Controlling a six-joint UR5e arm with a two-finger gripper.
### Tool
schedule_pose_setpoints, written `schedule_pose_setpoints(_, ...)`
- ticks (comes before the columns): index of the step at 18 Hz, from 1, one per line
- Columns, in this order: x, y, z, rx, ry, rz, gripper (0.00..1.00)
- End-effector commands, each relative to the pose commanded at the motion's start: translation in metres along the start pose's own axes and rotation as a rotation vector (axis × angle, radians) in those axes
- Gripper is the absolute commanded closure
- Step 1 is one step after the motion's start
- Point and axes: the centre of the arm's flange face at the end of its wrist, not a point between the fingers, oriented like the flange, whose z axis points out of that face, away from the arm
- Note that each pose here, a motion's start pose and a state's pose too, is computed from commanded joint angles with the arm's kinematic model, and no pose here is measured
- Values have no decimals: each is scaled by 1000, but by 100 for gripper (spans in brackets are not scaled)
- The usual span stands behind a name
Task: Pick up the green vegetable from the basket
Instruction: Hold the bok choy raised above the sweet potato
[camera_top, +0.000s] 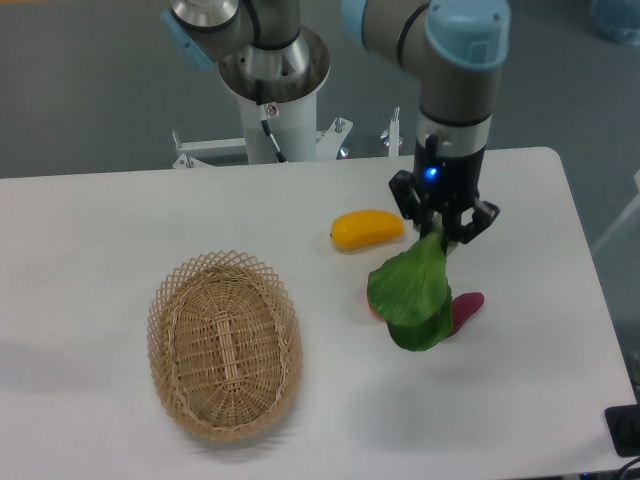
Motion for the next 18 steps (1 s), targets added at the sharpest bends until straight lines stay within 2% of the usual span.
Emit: schedule_pose_setpoints(18,-6,5,-9,-1,-24,-9,66)
